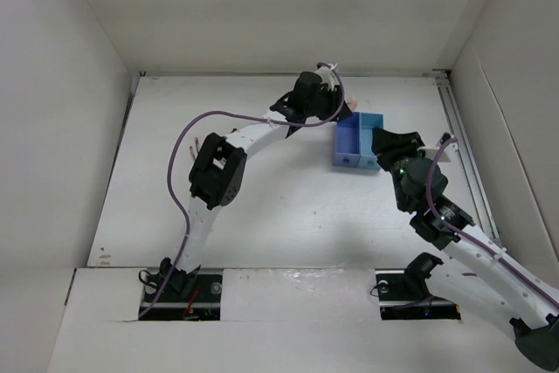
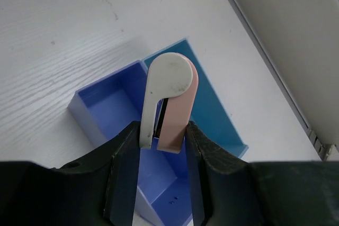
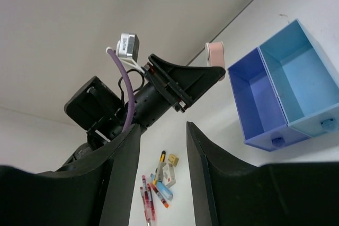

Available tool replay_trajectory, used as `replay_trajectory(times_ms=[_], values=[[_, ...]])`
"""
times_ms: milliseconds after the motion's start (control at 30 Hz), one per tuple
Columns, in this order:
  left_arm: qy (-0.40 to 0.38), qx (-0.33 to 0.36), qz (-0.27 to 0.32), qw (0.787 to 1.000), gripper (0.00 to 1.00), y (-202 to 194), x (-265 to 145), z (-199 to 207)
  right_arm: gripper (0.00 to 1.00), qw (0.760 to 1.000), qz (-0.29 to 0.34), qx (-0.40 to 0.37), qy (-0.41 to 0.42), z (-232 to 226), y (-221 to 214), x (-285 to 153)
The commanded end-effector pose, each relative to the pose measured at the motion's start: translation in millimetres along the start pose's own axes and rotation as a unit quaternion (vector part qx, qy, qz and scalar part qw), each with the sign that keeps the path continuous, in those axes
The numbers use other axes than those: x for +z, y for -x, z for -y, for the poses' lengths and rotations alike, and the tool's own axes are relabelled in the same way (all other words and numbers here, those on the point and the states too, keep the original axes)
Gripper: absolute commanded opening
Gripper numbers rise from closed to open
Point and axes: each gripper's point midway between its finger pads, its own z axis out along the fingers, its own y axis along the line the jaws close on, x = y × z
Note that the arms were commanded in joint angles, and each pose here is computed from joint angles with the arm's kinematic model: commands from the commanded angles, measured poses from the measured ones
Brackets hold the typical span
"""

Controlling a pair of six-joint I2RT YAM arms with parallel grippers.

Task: Sort the stationery into containers
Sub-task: Place the stationery in the storage box.

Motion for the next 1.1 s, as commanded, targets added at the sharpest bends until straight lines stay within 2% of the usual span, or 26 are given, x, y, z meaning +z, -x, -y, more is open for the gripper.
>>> replay_trajectory(times_ms=[0,167,300,500,600,733,900,1033,1067], values=[[-0.04,0.027,0.033,0.998,0.2,28,2,37,0.46,1.0,0.005,0.016,0.012,-9,7,0],[-0.027,0.027,0.028,0.999,0.34,23,5,29,0.46,1.0,0.004,0.011,0.012,-8,7,1],[-0.005,0.037,0.016,0.999,0.37,9,10,25,0.46,1.0,0.008,0.017,0.018,-11,12,-2],[0.01,0.035,0.019,0.999,0.42,10,11,19,0.46,1.0,0.01,0.02,0.021,-12,14,-4],[0.014,0.033,0.01,0.999,0.49,2,11,14,0.46,1.0,0.01,0.02,0.021,-12,14,-4],[-0.006,0.039,0.025,0.999,0.55,14,3,28,0.46,1.0,0.01,0.02,0.021,-12,14,-4],[-0.026,0.049,0.052,0.997,0.55,36,-17,50,0.46,1.0,0.01,0.02,0.021,-12,14,-4],[0.001,0.057,0.086,0.995,0.53,60,-49,57,0.45,1.0,0.01,0.02,0.021,-10,14,-5],[0.038,0.051,0.086,0.994,0.53,50,-54,41,0.42,1.0,0.007,0.02,0.024,-11,13,-5]])
